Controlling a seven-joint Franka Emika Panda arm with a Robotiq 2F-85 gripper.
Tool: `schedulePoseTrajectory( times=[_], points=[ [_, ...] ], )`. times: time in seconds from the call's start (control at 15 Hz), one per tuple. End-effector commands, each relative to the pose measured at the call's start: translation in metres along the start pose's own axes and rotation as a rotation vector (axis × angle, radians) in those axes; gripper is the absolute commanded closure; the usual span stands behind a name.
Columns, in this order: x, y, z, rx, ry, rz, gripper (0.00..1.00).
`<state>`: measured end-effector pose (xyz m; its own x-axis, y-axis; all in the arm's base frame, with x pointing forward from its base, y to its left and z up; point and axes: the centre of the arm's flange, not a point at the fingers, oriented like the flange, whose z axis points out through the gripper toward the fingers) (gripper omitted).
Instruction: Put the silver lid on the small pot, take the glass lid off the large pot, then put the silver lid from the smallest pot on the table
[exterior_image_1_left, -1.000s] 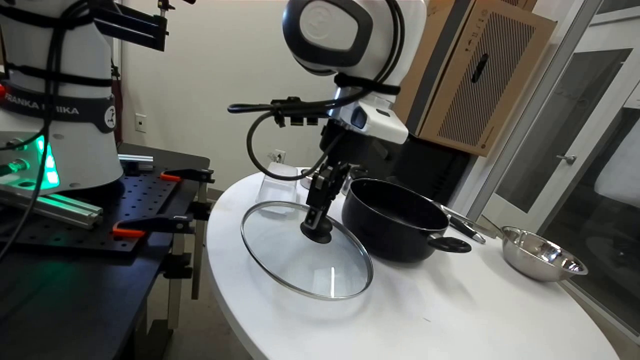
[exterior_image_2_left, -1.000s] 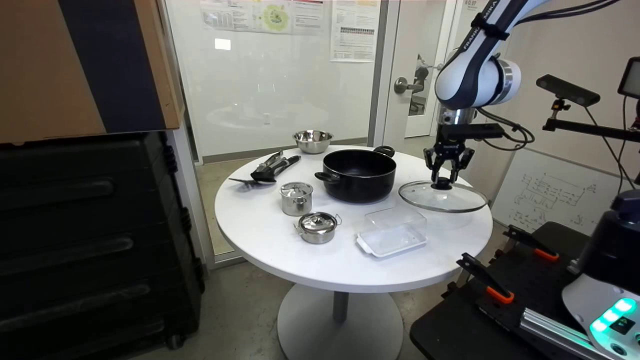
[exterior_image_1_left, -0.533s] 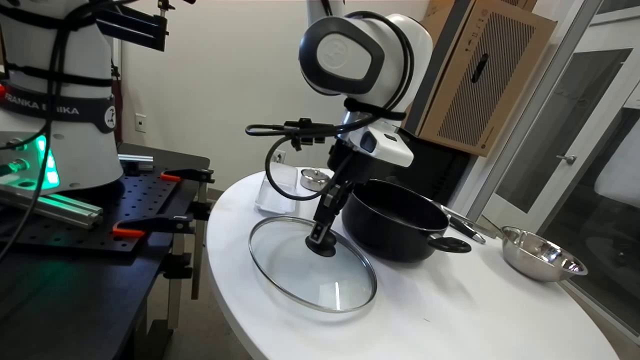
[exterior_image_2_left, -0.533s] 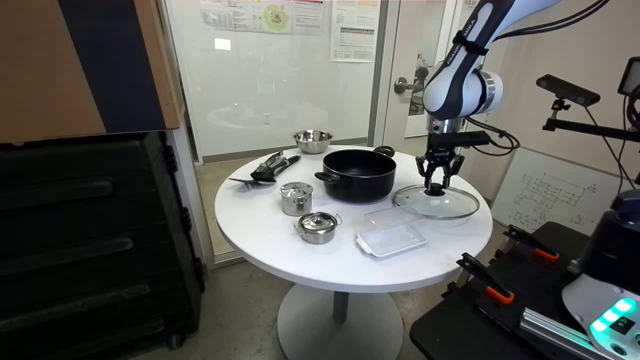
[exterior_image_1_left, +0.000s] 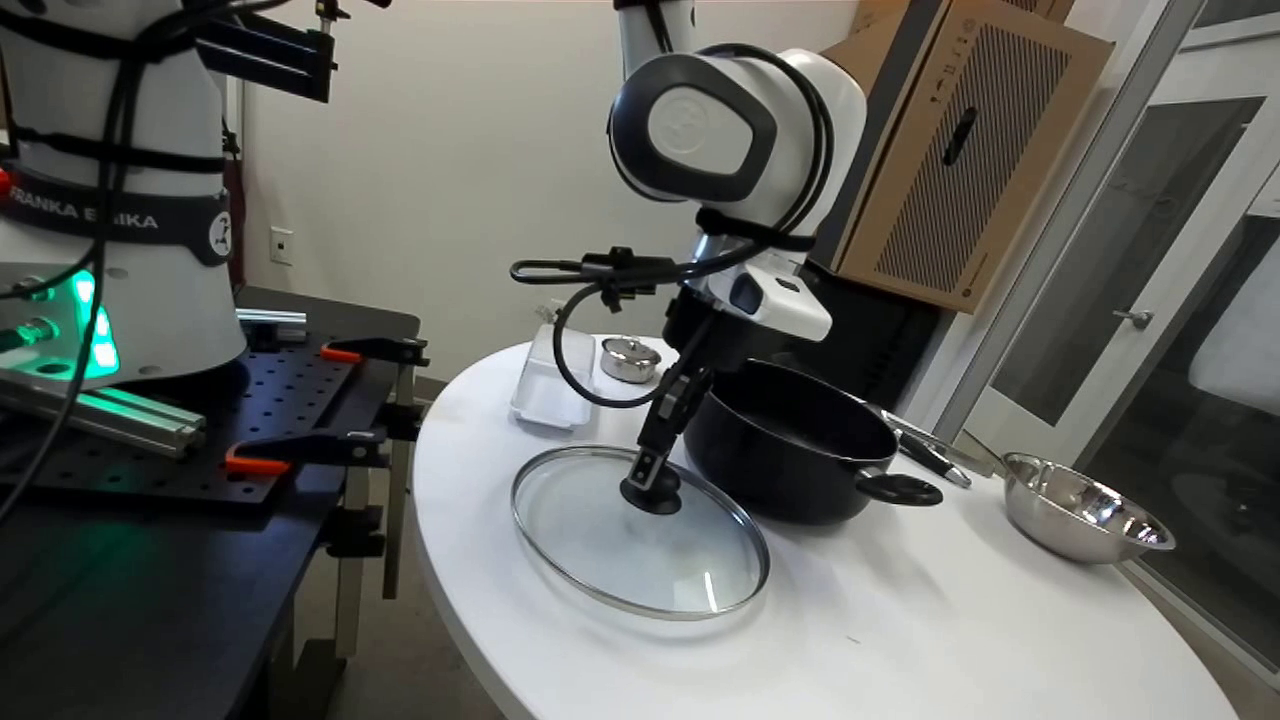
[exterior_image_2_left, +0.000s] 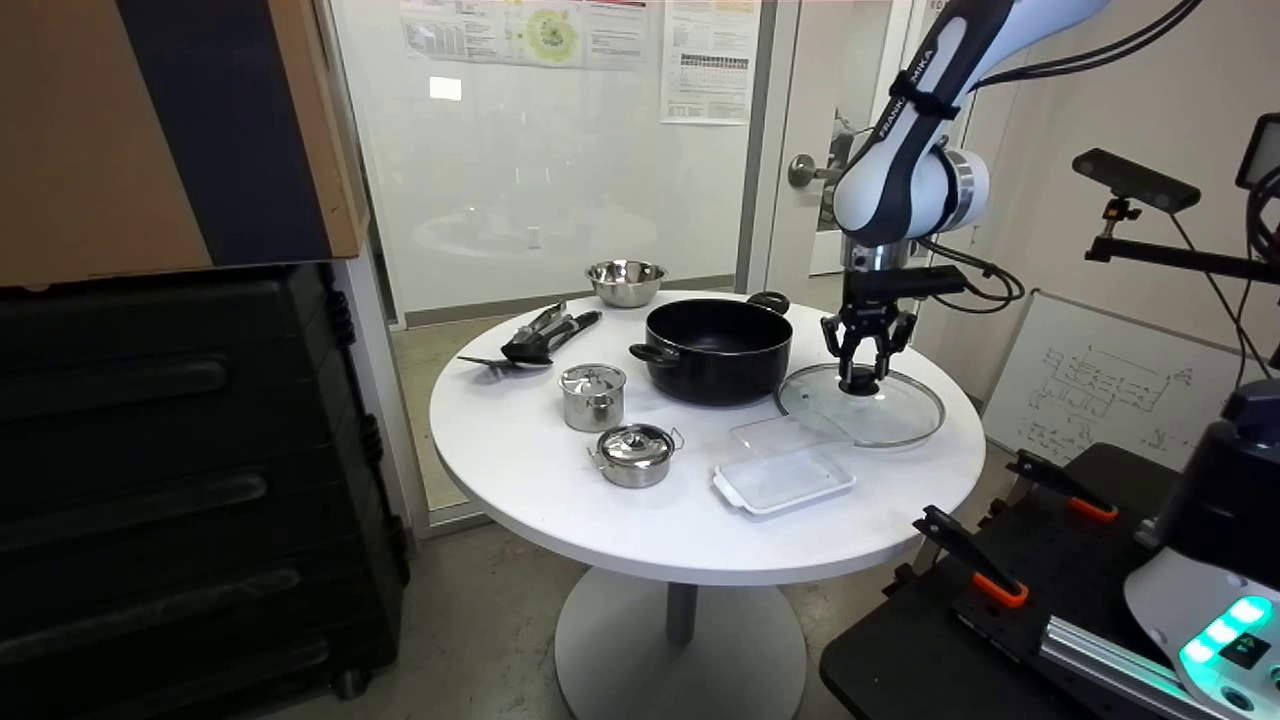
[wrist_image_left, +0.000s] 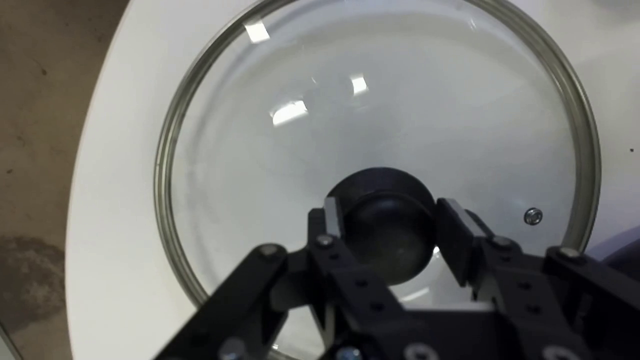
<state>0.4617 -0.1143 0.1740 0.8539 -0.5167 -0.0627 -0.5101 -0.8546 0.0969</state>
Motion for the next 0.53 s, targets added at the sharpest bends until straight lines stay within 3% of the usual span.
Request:
schedulePoseTrajectory(
  times=[0.0, 0.2, 0.47],
  points=[
    [0.0044, -0.0052, 0.0009, -0.014, -0.003, 0.005, 0.44],
    [0.0037, -0.0025, 0.0033, -0.016, -0.01, 0.009, 0.33],
    [0.0013, -0.001, 0.0002, -0.012, -0.017, 0.005, 0.32]
  ],
)
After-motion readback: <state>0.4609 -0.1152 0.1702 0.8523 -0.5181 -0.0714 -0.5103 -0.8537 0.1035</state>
